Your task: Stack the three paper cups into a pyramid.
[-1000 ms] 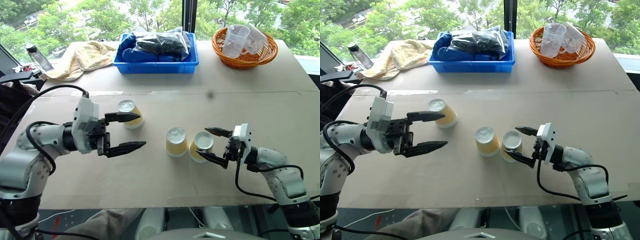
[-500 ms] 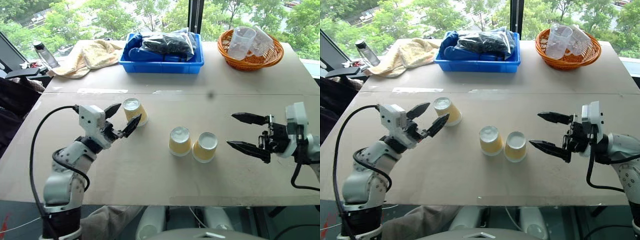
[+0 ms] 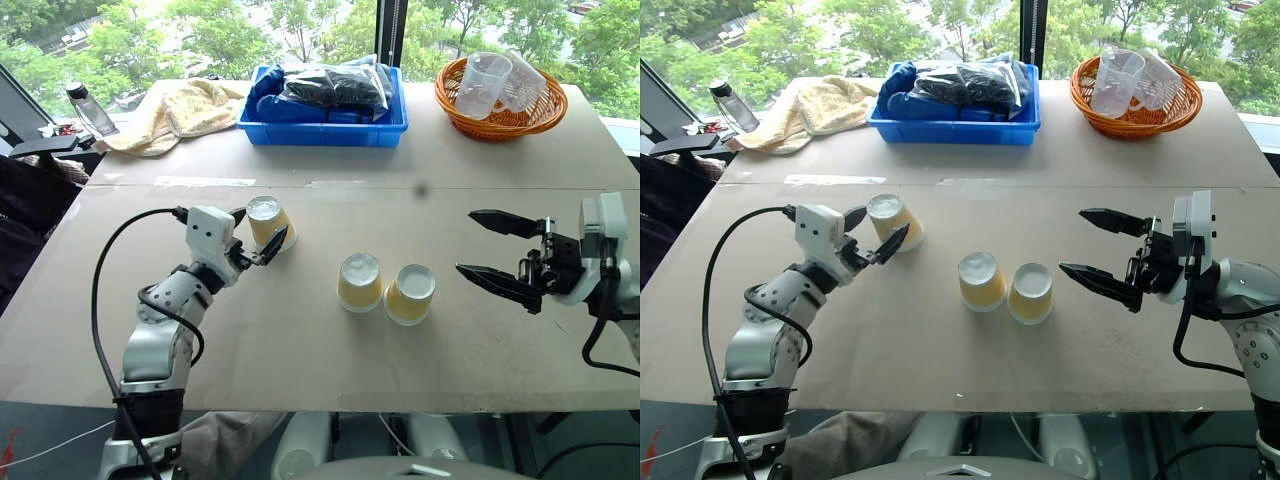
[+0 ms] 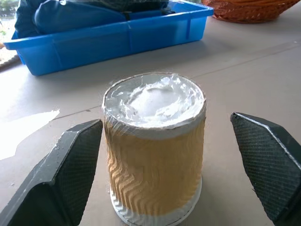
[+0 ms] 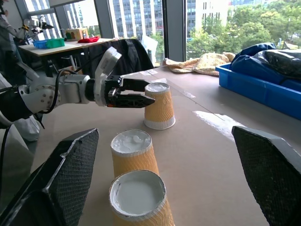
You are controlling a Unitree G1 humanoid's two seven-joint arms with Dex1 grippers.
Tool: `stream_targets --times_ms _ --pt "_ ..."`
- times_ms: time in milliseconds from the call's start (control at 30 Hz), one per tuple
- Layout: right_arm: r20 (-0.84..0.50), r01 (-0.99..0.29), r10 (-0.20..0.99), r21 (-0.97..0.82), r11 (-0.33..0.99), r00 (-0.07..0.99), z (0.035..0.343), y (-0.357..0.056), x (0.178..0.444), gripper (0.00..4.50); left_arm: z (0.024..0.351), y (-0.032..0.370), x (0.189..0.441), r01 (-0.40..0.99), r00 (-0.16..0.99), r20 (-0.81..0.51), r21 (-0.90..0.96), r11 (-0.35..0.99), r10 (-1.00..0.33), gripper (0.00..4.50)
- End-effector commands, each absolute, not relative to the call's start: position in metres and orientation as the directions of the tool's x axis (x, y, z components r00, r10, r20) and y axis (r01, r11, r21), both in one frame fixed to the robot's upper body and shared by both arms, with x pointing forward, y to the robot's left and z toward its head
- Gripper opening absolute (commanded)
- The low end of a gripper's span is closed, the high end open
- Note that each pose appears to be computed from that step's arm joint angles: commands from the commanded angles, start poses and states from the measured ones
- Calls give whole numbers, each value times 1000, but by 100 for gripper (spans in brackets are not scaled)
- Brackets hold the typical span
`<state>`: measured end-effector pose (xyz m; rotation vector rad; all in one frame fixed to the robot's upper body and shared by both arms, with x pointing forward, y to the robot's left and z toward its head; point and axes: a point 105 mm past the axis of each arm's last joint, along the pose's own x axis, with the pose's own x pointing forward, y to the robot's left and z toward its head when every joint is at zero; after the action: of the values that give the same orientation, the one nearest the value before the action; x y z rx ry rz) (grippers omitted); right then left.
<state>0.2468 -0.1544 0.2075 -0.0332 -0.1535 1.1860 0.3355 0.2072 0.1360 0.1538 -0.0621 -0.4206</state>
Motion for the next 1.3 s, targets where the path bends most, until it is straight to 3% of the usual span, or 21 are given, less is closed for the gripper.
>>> stream_targets --times_ms 33,233,333,433,567,667,833,967,1100,1300 --pt "121 -912 924 -160 379 362 217 -153 244 448 146 207 343 381 914 63 207 901 -401 450" --pt "119 -907 921 -165 387 371 217 -151 244 448 142 203 349 397 907 60 204 895 -416 450" --pt "120 -905 919 -166 392 376 218 -151 244 450 141 204 349 398 907 57 202 895 -417 372" --pt "121 -902 916 -166 399 383 218 -151 245 450 144 205 350 393 909 57 214 894 -413 234" --pt "117 -898 912 -160 409 394 218 -153 246 450 159 194 351 430 884 89 226 874 -458 234" --pt "108 -898 912 -163 410 397 218 -158 246 450 196 171 350 511 814 168 246 824 -556 234" --pt "99 -890 906 -172 423 411 214 -168 247 450 243 104 320 784 508 158 324 530 -847 234" --pt "103 -889 906 -172 424 411 213 -172 243 450 247 74 295 890 297 77 338 305 -952 234" --pt "97 -867 885 -178 465 455 206 -180 237 450 232 52 272 942 82 -81 331 51 -993 234" --pt "62 -864 880 -170 474 471 197 -186 223 450 219 39 264 954 -12 -99 296 -41 -995 234"
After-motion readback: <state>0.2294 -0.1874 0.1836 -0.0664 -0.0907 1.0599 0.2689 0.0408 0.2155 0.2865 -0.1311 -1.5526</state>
